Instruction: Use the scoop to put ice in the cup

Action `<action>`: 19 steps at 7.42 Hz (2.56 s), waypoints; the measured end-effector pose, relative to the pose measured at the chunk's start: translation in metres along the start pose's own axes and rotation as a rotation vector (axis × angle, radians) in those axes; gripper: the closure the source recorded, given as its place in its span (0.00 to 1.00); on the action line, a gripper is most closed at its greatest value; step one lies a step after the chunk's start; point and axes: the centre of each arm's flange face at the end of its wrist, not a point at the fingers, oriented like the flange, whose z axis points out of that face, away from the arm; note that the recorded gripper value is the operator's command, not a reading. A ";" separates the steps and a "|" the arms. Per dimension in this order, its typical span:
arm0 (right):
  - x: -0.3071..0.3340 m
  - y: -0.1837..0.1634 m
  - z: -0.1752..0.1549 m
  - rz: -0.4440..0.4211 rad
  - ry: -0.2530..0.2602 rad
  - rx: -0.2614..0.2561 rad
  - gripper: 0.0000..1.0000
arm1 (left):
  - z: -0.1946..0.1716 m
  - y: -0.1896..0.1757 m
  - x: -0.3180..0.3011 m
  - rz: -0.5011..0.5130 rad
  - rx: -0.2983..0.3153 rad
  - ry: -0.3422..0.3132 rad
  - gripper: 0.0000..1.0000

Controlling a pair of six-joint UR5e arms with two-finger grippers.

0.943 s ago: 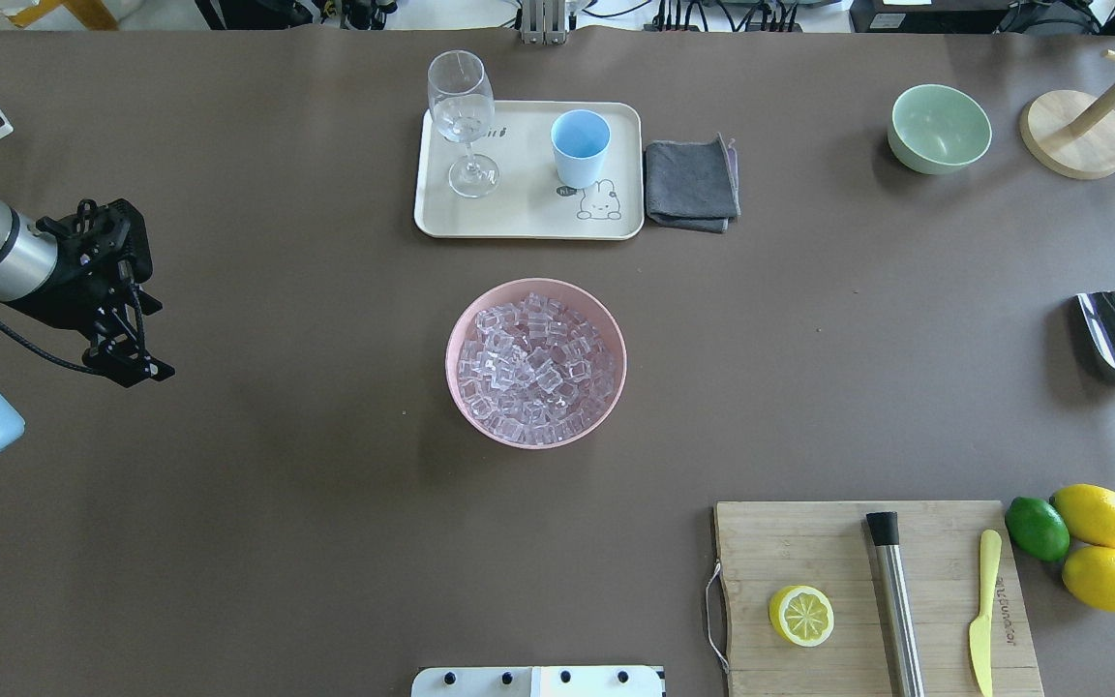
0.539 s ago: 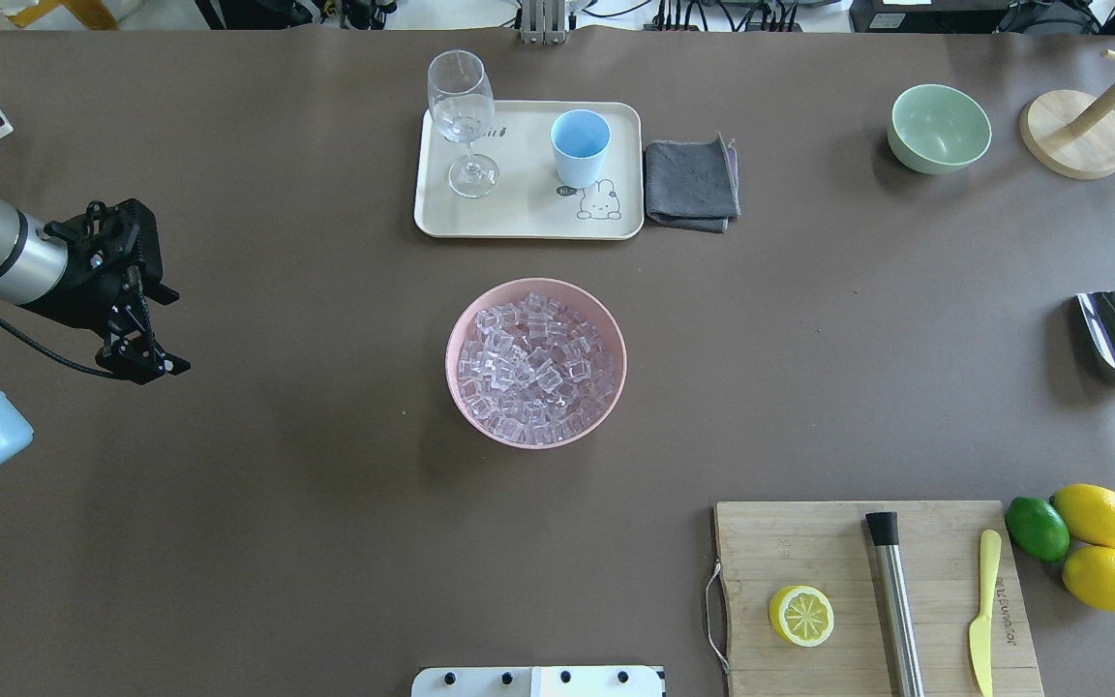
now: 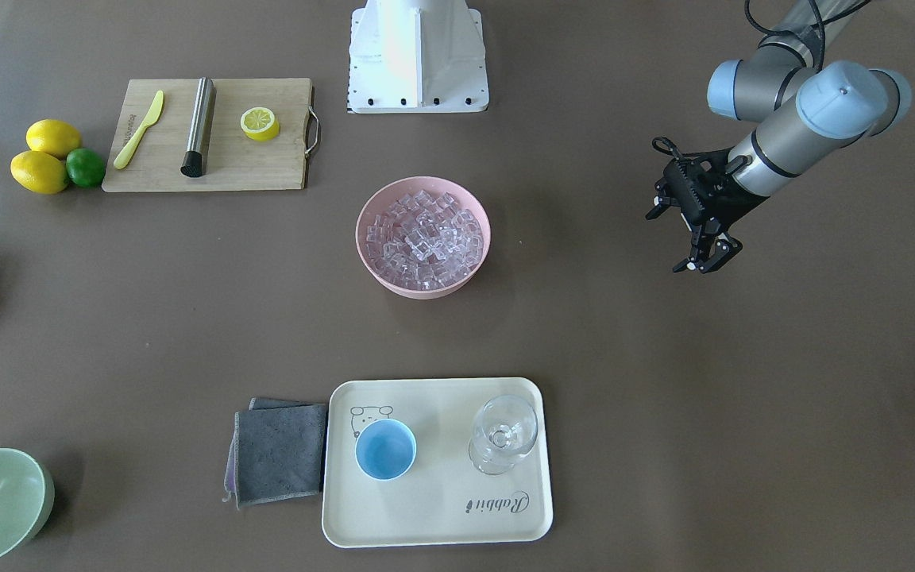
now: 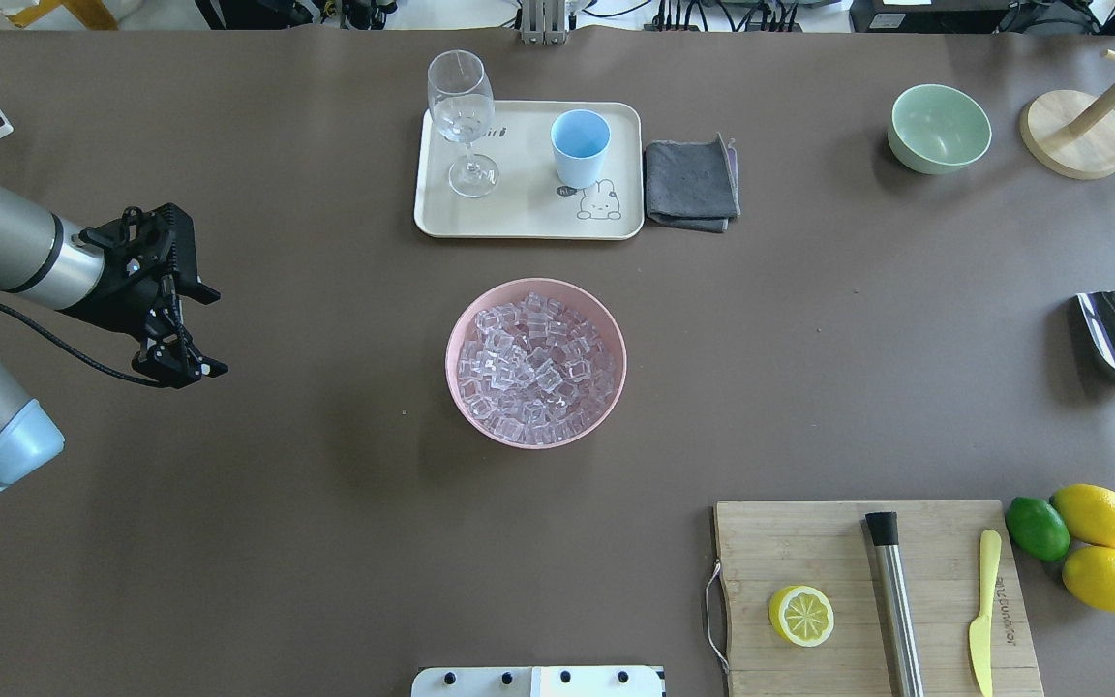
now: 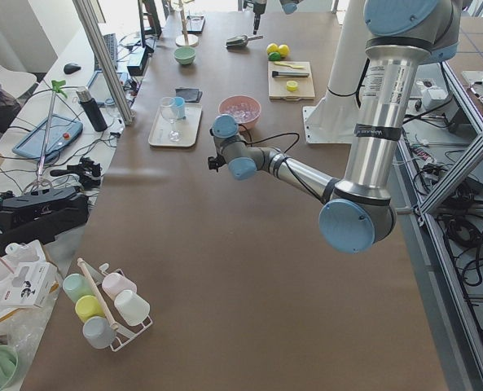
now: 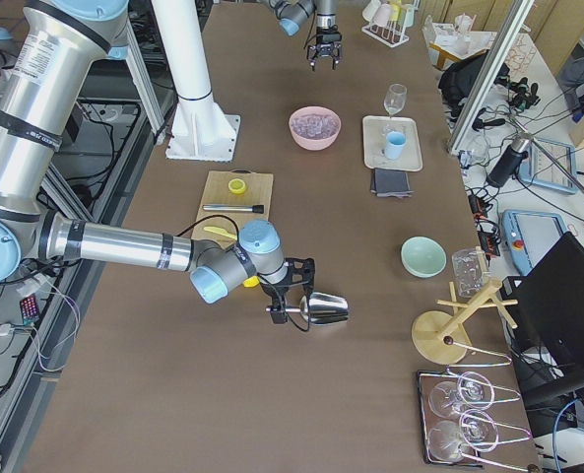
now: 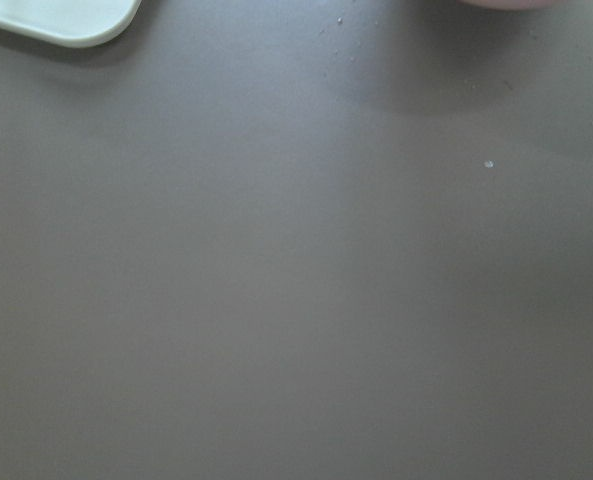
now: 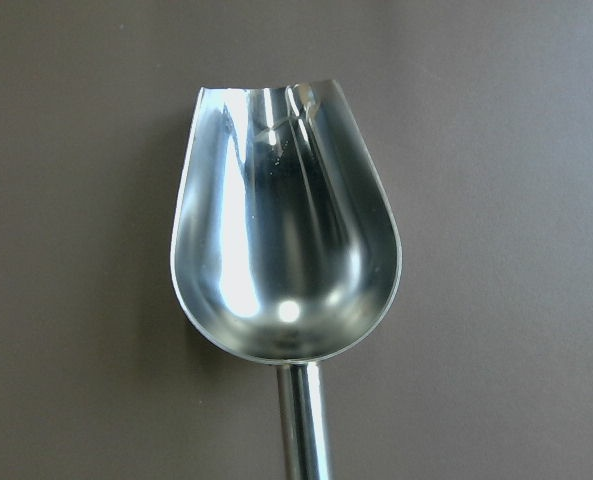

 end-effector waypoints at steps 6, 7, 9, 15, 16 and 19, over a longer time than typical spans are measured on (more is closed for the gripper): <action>-0.012 0.017 0.028 -0.068 -0.010 -0.056 0.28 | 0.054 -0.086 0.055 0.170 0.099 0.037 0.01; -0.010 0.019 0.031 -0.071 -0.011 -0.058 0.30 | 0.064 -0.100 0.068 0.203 0.125 0.026 0.01; -0.005 0.022 0.036 -0.073 -0.017 -0.054 0.53 | 0.092 -0.122 0.095 0.257 0.168 0.001 0.01; -0.005 0.026 0.036 -0.096 -0.026 -0.056 1.00 | 0.111 -0.161 0.085 0.263 0.172 0.070 0.01; -0.013 0.025 0.029 -0.117 -0.049 -0.061 1.00 | 0.112 -0.171 0.077 0.256 0.164 0.083 0.01; -0.055 0.002 -0.013 -0.254 -0.107 -0.098 1.00 | 0.112 -0.173 0.060 0.299 0.153 0.074 0.01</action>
